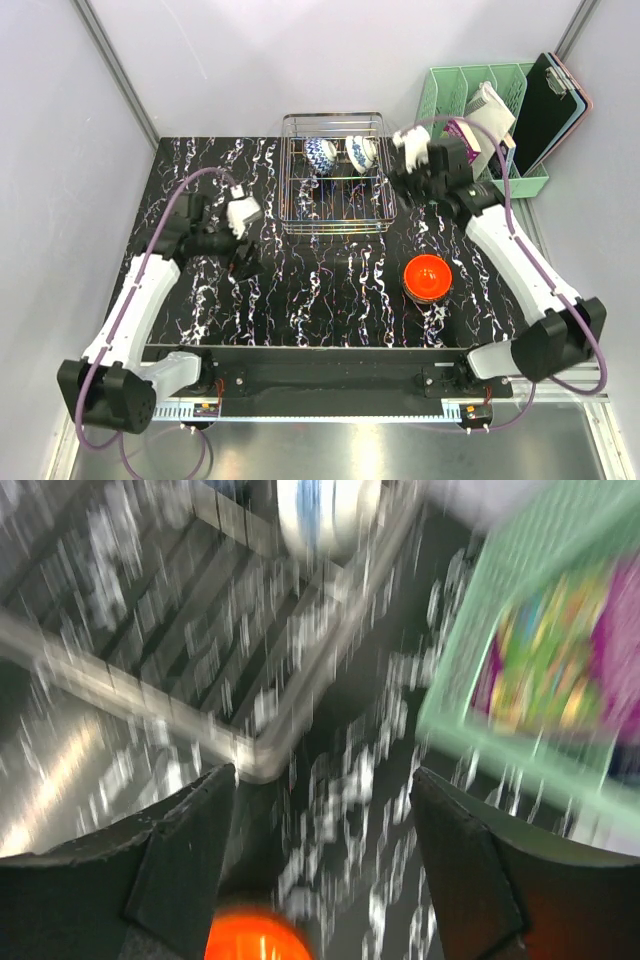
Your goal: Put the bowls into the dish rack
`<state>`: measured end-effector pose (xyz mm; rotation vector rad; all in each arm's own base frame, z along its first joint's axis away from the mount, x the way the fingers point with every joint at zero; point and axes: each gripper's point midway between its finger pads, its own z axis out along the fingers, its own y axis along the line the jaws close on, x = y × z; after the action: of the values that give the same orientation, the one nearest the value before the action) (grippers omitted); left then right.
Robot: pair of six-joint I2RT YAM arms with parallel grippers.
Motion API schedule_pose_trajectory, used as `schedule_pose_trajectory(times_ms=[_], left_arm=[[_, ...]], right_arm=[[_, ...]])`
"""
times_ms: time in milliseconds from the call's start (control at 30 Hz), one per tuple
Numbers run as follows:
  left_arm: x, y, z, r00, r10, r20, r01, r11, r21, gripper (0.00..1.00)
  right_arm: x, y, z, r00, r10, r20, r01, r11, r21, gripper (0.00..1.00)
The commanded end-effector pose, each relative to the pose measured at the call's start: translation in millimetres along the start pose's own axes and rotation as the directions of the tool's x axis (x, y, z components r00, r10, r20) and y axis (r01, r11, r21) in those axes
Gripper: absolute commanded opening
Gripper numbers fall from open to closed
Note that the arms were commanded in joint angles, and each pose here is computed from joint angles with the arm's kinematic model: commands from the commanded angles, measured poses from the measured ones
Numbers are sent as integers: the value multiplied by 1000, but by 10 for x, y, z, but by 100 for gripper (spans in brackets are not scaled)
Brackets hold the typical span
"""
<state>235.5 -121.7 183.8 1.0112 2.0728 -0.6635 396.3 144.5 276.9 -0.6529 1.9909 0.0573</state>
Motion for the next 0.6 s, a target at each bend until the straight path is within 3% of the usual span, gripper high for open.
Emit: schedule_pose_trajectory(times_ms=[0,200,333,567], left_arm=[[-500,83,88,996,88,23,-87,994,-59,99],[-716,-75,332,989,150,1,-150,989,6,99],[-698,-141,458,976,211,-47,-211,977,18,99],[-833,-242,511,973,229,-34,-227,973,47,99]], right_arm=[[776,129,-340,985,-46,-167,36,998,-61,74],[1460,96,-599,961,-48,-272,45,999,-17,70],[1693,100,-702,950,-43,-308,40,999,-19,70],[2031,92,-684,922,-29,-386,20,999,-29,69]])
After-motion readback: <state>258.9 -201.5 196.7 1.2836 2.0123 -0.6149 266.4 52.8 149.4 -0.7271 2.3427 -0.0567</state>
